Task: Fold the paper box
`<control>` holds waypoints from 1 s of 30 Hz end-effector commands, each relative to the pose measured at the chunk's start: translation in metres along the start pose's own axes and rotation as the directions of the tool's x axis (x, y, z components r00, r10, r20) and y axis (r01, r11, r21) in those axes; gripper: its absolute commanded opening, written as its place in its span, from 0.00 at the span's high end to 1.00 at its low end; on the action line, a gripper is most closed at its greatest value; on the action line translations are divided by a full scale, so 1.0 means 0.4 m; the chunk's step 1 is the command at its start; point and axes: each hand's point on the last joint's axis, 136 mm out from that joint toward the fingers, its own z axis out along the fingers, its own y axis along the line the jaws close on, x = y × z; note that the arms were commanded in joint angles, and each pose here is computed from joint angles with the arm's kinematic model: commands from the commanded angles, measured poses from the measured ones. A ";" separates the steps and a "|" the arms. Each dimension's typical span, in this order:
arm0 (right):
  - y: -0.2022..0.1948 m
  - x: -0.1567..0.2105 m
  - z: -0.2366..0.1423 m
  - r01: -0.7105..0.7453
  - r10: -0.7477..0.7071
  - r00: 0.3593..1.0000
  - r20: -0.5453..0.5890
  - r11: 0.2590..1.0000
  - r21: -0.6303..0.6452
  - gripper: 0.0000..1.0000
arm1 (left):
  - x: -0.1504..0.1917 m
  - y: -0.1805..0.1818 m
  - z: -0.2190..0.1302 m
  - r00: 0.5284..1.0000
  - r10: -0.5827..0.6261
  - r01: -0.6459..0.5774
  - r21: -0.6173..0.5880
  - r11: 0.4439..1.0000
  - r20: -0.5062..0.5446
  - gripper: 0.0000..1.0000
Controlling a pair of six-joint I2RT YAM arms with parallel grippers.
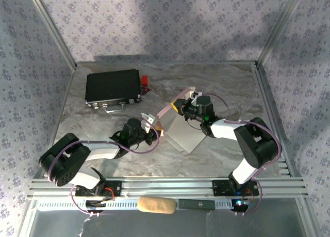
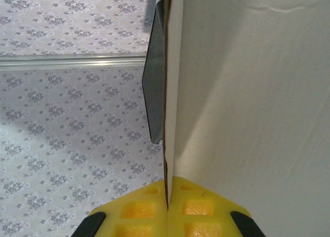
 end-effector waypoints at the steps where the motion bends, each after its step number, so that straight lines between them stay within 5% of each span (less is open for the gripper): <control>1: -0.032 0.025 0.003 0.021 -0.020 1.000 -0.015 0.999 0.025 1.00 | -0.078 -0.008 0.011 0.994 0.012 -0.010 -0.016 1.000 0.105 0.69; 30: -0.052 0.053 0.029 0.024 -0.017 0.998 0.058 0.991 -0.131 1.00 | -0.141 0.026 0.018 0.979 -0.012 0.053 -0.200 0.978 0.204 0.71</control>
